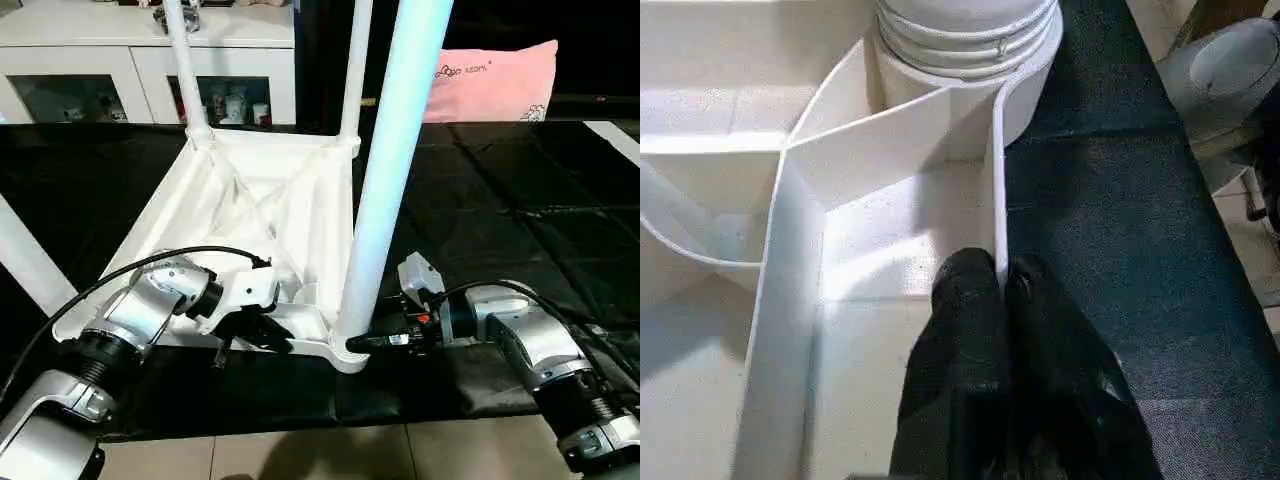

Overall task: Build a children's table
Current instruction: Rotate leg to tighten

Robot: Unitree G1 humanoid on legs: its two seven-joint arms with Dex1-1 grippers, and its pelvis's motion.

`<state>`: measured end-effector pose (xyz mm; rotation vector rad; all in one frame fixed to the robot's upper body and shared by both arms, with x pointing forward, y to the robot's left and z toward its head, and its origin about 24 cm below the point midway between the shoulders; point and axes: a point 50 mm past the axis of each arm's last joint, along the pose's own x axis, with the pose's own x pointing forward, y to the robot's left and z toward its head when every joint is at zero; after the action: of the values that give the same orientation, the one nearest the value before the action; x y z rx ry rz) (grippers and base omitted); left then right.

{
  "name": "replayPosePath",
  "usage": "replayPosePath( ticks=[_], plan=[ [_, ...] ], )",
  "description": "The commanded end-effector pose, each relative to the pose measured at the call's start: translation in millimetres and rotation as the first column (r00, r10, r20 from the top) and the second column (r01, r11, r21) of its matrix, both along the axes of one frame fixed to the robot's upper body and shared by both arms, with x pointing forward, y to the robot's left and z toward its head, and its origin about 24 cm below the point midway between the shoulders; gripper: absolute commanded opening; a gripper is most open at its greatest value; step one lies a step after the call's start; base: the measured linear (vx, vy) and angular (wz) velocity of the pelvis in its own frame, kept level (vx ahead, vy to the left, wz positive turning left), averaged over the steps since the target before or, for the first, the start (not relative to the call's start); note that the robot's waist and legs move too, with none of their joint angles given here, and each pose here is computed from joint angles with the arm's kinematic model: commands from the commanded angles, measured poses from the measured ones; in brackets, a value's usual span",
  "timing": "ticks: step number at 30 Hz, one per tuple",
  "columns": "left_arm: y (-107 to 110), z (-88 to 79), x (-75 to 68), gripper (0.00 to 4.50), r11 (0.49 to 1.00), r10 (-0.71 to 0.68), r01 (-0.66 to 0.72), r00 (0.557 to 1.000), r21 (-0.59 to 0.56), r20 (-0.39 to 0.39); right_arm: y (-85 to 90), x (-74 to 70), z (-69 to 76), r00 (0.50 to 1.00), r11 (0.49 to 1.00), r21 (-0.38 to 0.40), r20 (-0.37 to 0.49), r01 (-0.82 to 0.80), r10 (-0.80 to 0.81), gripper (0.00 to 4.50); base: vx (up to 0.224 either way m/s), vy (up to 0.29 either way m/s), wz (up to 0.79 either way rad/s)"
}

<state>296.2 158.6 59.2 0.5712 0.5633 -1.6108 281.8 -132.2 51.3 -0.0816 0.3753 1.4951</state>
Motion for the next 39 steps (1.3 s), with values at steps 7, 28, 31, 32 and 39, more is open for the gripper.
replayPosePath(
  ticks=[7,28,31,32,39],
  plan=[
    [-8.8,-1.9,-1.5,0.0,1.0,-0.01,0.01,1.0,-0.019,-0.006,0.0,-8.6,-9.7,0.996,1.0,0.026,-0.087,0.004,-0.002,2.17,0.0,0.0,0.0],
    [-70.8,16.5,51.4,0.0,0.669,0.713,-0.682,0.701,-0.296,-0.002,61.6,56.6,-38.5,0.586,0.596,-0.11,-0.11,0.795,-0.803,2.41,-0.001,0.002,-0.01],
    [-63.1,15.3,52.8,0.0,0.694,0.705,-0.667,0.706,-0.271,0.07,58.4,60.8,-31.8,0.587,0.595,-0.061,-0.117,0.801,-0.801,2.62,0.0,0.0,0.0],
    [-60.5,14.6,52.8,0.0,0.702,0.701,-0.662,0.708,-0.263,0.086,56.8,61.4,-30.5,0.592,0.599,-0.052,-0.107,0.799,-0.799,2.78,0.0,0.0,0.0],
    [-40.9,8.1,48.1,0.0,0.769,0.631,-0.599,0.765,-0.222,0.124,28.6,60.5,-20.5,0.645,0.644,0.043,-0.043,0.764,-0.763,3.35,0.0,0.0,0.0]
  ],
)
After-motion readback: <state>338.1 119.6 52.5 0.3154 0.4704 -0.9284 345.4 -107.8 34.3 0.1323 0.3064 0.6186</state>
